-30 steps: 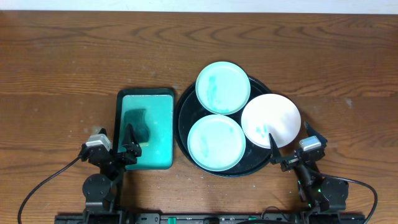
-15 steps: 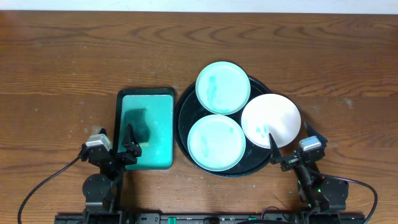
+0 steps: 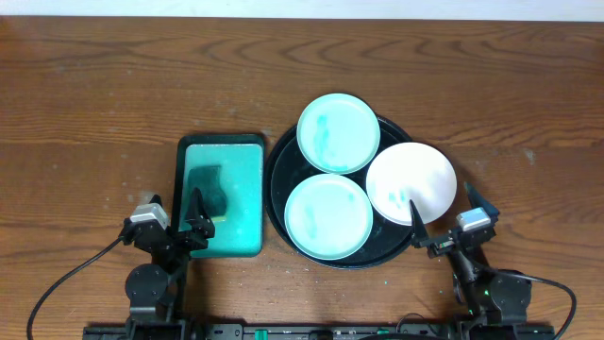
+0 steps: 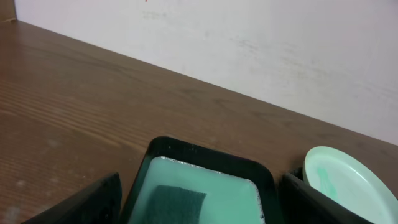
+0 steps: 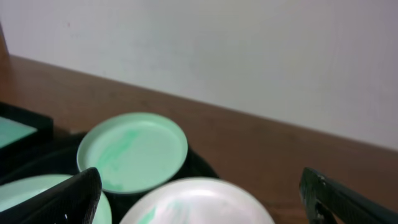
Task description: Clean dirty plates on tray and stack at the side
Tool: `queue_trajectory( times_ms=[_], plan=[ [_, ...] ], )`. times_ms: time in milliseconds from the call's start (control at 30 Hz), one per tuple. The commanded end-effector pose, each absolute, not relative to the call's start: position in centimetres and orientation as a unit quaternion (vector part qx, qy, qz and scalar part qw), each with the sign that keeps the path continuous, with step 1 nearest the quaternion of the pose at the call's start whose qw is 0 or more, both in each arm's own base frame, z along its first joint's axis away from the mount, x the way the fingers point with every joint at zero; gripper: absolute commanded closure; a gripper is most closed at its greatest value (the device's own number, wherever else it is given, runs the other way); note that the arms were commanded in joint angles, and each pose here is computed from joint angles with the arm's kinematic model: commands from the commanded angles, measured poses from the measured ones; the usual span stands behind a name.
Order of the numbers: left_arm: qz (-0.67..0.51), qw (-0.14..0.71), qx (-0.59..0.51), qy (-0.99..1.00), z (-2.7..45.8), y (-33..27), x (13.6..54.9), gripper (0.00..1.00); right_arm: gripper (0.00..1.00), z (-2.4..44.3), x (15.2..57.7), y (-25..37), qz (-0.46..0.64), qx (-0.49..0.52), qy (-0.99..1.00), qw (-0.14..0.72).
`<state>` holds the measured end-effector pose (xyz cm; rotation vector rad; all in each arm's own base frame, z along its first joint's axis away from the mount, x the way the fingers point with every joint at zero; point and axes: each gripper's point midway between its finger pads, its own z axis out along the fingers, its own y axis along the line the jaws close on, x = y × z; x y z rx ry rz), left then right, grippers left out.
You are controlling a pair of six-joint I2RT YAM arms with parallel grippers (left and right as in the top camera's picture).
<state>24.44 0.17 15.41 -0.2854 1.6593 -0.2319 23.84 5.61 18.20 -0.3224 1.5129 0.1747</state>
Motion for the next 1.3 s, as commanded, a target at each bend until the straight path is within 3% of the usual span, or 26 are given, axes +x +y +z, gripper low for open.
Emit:
queue_trajectory(
  times_ms=[0,233,367,500,633,767,1000,1067,1200,1267],
  plan=[
    [-0.109,0.655,-0.111,0.739,14.6,-0.4,24.5,0.2,0.01,19.8,23.1,7.1,0.107,-0.182,0.65,0.73],
    [-0.116,0.692,-0.103,0.705,20.0,-0.5,24.2,0.2,0.01,23.6,22.5,7.1,0.123,-0.167,0.614,0.762],
    [-0.11,0.671,-0.108,0.725,23.4,-0.4,24.7,0.2,0.01,26.7,22.5,7.3,0.129,-0.168,0.626,0.75],
    [-0.111,0.566,-0.107,0.81,25.2,-1.2,26.5,0.2,0.01,29.4,24.1,7.8,0.159,-0.162,0.716,0.66],
    [-0.132,0.437,-0.1,0.884,25.3,-2.8,27.8,0.2,0.01,29.0,25.8,9.0,0.217,-0.152,0.819,0.508],
    [-0.125,0.342,-0.11,0.925,23.8,-3.0,28.5,0.2,0.01,26.3,28.0,10.0,0.262,-0.134,0.874,0.387],
    [-0.121,0.281,-0.128,0.944,21.1,-3.1,28.6,0.2,0.01,19.6,30.0,11.5,0.324,-0.053,0.914,0.238],
    [-0.12,0.27,-0.129,0.947,20.8,-3.0,28.2,0.2,0.11,16.5,29.3,12.7,0.306,-0.076,0.931,0.184],
    [-0.119,0.268,-0.129,0.947,20.7,-3.0,28.1,0.2,0.17,9.1,27.1,13.3,0.172,-0.076,0.979,0.074],
    [-0.119,0.268,-0.129,0.947,20.7,-3.0,28.1,0.19,0.29,6.1,26.6,13.8,0.122,-0.05,0.991,0.038]
  ],
)
